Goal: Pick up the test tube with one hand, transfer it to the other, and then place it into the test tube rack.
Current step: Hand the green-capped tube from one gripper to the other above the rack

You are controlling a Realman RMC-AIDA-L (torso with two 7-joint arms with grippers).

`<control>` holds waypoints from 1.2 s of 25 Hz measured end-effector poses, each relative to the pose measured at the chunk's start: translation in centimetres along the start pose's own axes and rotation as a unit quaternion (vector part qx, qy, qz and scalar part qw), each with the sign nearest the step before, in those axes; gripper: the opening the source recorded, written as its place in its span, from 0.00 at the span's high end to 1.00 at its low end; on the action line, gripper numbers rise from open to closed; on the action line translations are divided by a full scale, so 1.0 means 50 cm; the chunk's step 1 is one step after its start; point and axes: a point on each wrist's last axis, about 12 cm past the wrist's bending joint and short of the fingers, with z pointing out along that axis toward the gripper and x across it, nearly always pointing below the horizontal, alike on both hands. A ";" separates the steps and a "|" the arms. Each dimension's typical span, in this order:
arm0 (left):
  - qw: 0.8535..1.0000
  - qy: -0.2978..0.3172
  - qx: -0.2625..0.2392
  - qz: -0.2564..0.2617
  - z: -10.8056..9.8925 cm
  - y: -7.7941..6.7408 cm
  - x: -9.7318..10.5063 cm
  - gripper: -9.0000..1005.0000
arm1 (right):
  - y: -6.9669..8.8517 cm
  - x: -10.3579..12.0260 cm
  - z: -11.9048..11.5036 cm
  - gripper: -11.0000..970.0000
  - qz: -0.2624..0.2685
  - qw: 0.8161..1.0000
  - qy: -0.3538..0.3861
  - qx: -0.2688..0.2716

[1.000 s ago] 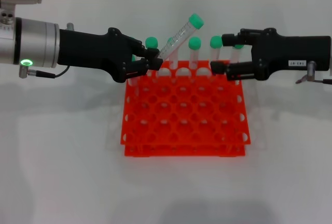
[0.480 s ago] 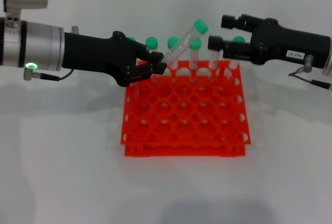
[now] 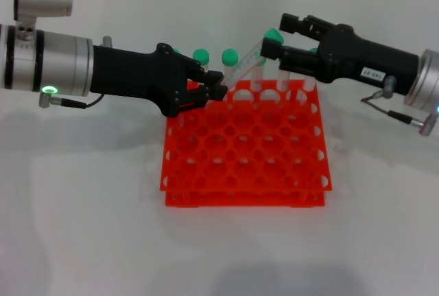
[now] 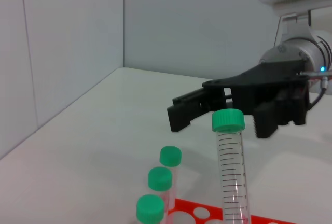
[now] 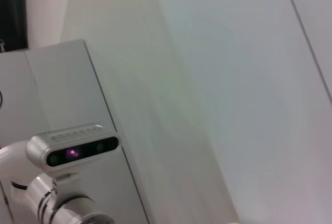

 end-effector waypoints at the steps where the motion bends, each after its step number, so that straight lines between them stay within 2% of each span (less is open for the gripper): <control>1: 1.000 0.000 0.000 0.000 0.001 0.000 0.000 0.81 | 0.003 0.003 0.003 0.16 0.001 1.000 -0.001 -0.002; 11: 1.000 -0.003 -0.008 -0.001 0.010 0.000 0.000 0.81 | 0.027 0.023 0.009 0.16 -0.014 0.999 -0.039 -0.004; 30: 1.000 -0.003 -0.009 -0.001 0.011 -0.001 0.001 0.81 | 0.024 0.029 0.014 0.16 -0.016 0.999 -0.034 0.010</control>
